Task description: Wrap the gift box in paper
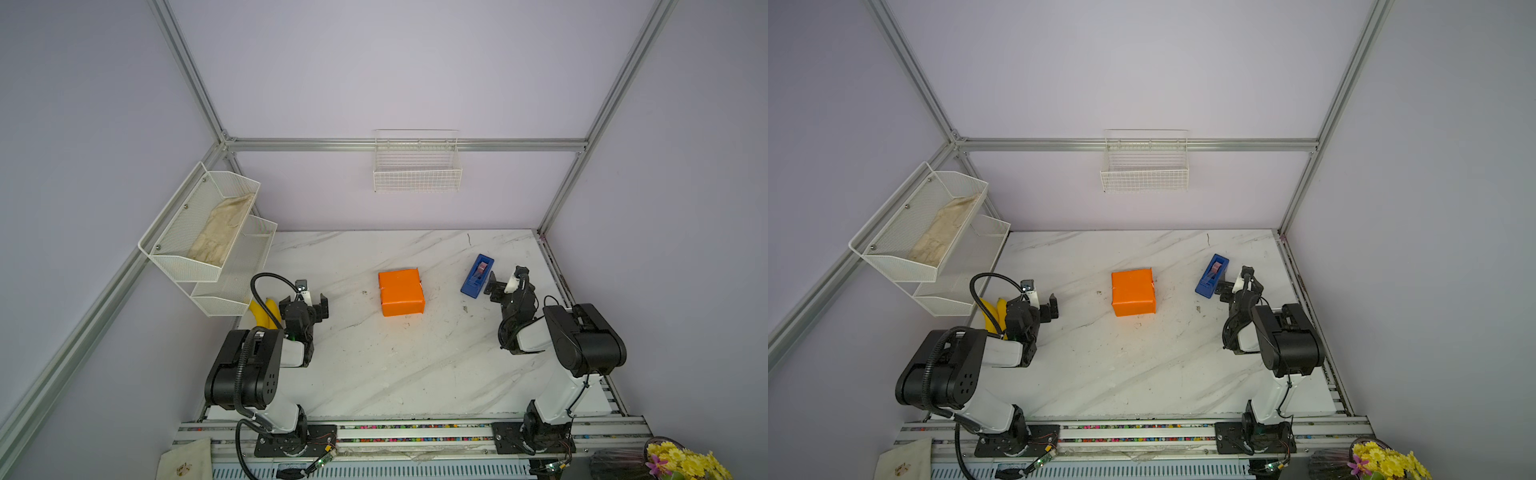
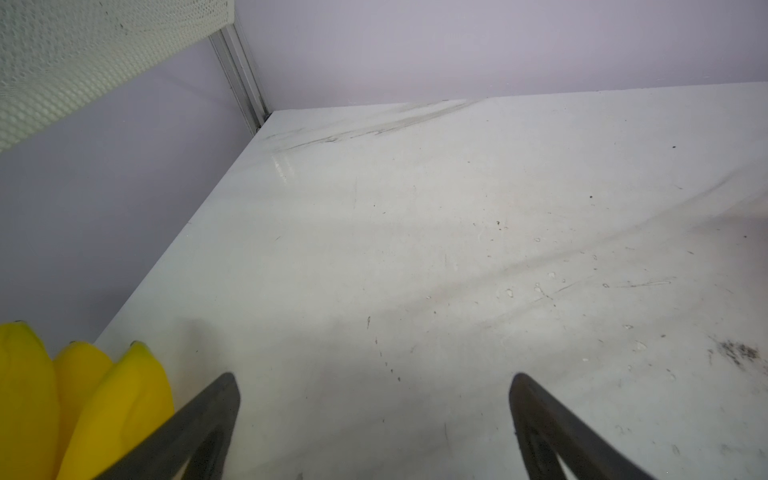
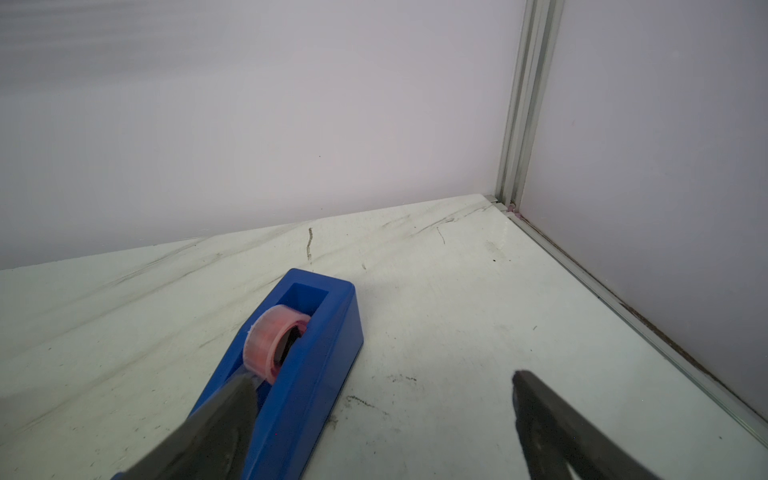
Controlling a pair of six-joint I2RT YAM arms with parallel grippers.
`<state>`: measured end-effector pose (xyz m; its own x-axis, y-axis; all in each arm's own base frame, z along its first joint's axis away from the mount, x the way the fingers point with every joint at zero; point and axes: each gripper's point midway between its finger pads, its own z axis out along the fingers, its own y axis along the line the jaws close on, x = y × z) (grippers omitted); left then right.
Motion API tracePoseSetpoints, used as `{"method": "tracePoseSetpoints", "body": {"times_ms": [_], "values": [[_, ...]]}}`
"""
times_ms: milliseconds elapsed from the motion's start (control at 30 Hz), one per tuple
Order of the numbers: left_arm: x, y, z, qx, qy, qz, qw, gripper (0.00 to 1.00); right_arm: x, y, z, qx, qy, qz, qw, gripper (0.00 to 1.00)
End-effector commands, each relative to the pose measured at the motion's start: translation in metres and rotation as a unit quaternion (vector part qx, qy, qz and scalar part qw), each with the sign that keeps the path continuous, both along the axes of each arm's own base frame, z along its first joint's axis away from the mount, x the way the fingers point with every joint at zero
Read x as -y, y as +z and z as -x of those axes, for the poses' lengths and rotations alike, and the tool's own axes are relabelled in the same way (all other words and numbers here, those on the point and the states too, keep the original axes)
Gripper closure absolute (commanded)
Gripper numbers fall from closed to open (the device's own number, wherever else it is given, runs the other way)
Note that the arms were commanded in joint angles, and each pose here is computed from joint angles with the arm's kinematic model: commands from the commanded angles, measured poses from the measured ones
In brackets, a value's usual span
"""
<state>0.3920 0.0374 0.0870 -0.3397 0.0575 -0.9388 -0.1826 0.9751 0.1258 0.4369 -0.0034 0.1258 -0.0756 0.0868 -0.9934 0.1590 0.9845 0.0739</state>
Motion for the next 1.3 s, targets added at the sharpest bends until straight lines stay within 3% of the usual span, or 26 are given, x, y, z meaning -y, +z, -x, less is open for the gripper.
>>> {"method": "tracePoseSetpoints", "body": {"times_ms": [0,1267], "values": [[0.0069,0.0236,-0.0132,0.039,-0.016,0.019,0.999,0.0,-0.0032,0.0078,0.0,0.01,0.007,0.011,1.0,0.03],[0.0082,0.0247,-0.011,0.041,-0.02,0.017,0.999,0.0,-0.0032,0.0062,-0.0013,0.007,0.006,0.012,1.0,0.03]]}}
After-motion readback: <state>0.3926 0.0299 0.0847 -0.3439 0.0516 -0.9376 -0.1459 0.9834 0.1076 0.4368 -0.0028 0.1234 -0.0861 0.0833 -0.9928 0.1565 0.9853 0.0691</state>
